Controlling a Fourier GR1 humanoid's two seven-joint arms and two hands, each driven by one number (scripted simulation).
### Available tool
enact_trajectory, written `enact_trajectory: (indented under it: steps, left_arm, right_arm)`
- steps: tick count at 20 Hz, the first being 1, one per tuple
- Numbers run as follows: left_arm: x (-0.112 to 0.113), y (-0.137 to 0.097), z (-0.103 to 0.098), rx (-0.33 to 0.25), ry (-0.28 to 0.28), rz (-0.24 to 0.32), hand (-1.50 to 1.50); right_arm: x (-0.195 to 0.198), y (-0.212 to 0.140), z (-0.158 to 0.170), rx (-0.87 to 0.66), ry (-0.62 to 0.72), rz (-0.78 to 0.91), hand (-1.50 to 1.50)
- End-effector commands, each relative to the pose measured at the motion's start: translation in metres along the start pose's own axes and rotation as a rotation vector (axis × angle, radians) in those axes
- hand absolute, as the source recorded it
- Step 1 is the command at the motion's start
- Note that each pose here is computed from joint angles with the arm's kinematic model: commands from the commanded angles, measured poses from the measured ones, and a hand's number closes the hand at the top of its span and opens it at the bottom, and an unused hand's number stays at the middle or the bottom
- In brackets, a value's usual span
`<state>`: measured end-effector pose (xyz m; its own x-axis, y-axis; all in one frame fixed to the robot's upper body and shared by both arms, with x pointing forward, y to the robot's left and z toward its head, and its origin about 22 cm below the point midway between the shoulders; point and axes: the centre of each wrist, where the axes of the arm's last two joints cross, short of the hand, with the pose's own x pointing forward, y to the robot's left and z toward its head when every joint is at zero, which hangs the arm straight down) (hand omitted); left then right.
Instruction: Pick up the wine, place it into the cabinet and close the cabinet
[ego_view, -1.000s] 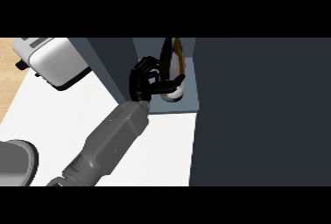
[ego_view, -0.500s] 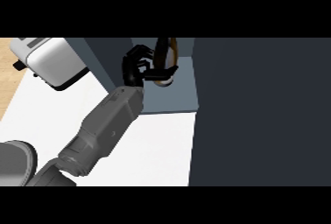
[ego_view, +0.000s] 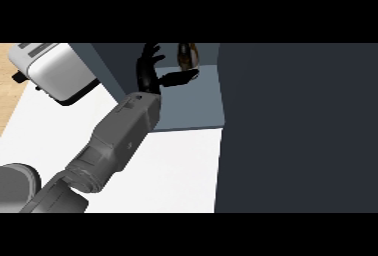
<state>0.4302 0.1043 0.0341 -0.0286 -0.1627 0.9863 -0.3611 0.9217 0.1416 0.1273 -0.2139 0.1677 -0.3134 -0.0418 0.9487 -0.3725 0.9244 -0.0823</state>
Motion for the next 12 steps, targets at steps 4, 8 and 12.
enact_trajectory:
  steps: [4,8,12]
  left_arm:
    - [0.003,0.021,-0.019,0.03,0.001,-0.055,-1.5]
    - [-0.001,0.024,-0.019,0.07,-0.027,-0.092,-1.5]
    - [-0.008,0.026,-0.016,0.029,-0.033,-0.055,-1.5]
  right_arm:
    - [0.032,0.011,0.025,0.049,-0.058,-0.074,-1.5]
    - [0.026,0.009,0.016,0.055,-0.067,-0.079,-1.5]
    - [0.028,0.004,0.023,0.038,-0.071,-0.06,-1.5]
